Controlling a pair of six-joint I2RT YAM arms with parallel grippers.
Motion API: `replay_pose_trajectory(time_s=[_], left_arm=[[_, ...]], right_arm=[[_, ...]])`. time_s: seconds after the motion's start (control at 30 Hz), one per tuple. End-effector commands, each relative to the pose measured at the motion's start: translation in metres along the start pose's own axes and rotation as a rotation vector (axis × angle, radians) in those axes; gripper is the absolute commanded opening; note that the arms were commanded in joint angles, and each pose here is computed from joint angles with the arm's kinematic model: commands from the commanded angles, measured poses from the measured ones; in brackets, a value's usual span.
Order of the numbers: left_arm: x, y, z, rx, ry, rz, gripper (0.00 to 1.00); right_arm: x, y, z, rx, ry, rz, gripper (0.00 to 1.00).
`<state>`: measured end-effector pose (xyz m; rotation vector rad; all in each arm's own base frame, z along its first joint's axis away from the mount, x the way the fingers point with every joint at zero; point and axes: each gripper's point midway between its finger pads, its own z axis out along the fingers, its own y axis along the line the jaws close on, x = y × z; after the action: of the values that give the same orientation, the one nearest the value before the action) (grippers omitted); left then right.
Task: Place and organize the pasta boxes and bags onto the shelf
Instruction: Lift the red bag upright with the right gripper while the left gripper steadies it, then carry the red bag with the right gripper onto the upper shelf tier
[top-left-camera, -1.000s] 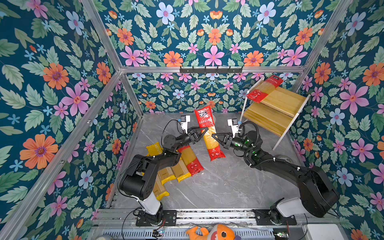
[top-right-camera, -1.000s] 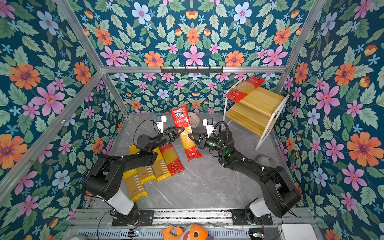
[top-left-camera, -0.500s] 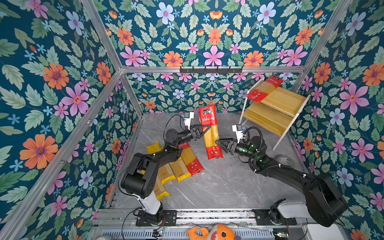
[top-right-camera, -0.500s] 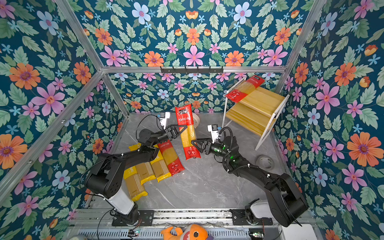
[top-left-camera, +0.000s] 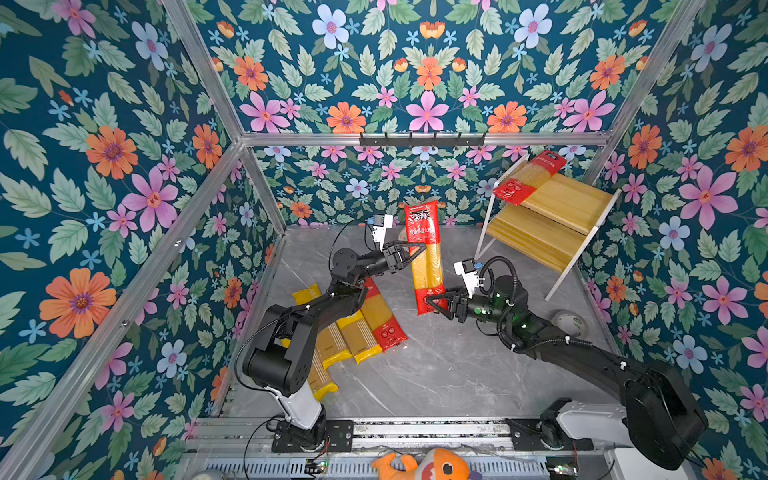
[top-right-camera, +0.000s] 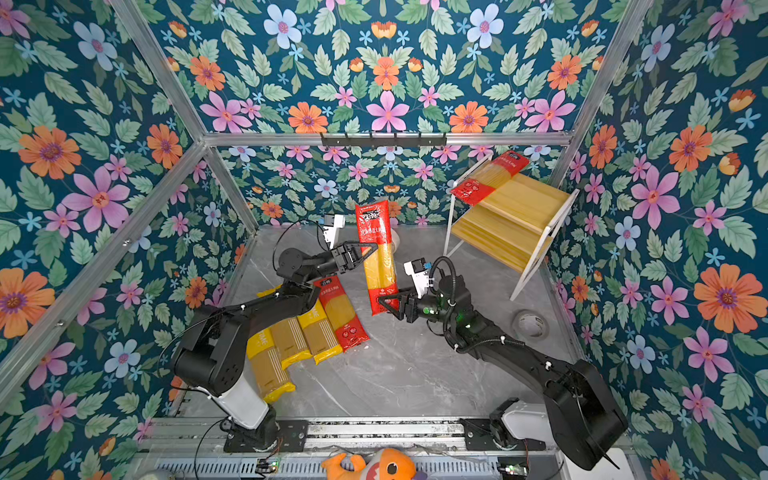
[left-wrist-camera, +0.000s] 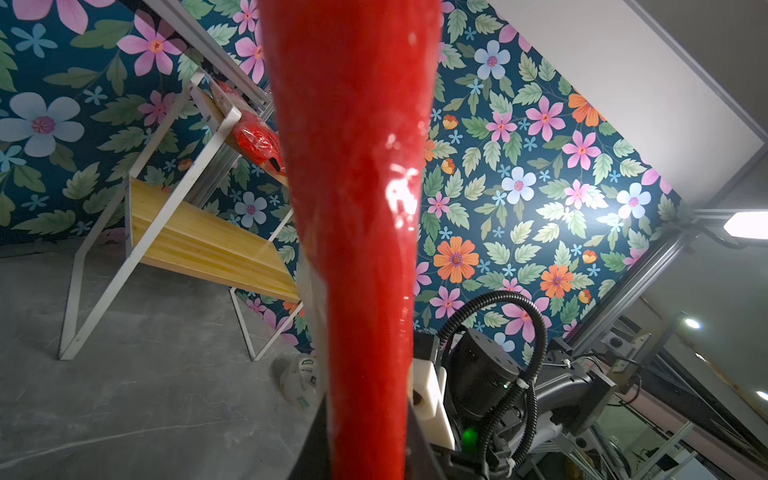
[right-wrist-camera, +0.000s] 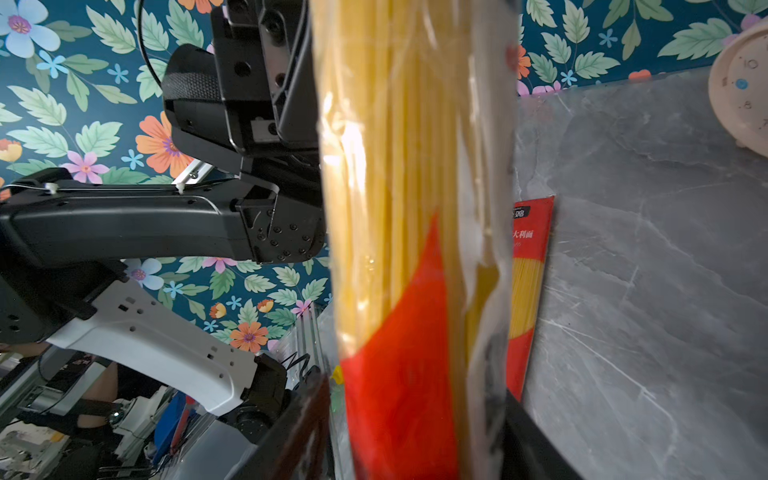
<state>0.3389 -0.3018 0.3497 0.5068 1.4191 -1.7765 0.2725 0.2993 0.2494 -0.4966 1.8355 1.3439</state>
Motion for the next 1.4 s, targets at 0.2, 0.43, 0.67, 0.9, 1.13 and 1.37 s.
replay_pose_trajectory(time_s=[0.2,0.43,0.67,0.9,1.13,1.37], left_arm=[[-0.008,-0.016,0.003,0.031,-0.012,0.043,0.15],[-0.008,-0.015,0.002,0.025,-0.011,0.029,0.36],[-0.006,-0.014,-0.004,0.016,-0.028,0.029,0.6],[0.022,0.01,-0.023,-0.069,-0.069,-0.036,0.61],[0.087,0.041,-0.022,-0.204,-0.007,-0.108,0.59],[0.133,0.053,0.012,-0.286,0.164,-0.062,0.59]], right_arm=[[-0.014,0.004,0.005,-0.016,-0.057,-0.039,0.14],[-0.035,0.006,0.001,0.008,-0.128,-0.038,0.0],[-0.087,0.02,-0.016,0.015,-0.252,-0.067,0.0],[-0.144,0.012,-0.063,0.179,-0.341,-0.021,0.0],[-0.198,-0.029,-0.165,0.471,-0.475,0.205,0.0],[-0.246,-0.068,-0.25,0.66,-0.626,0.371,0.0]])
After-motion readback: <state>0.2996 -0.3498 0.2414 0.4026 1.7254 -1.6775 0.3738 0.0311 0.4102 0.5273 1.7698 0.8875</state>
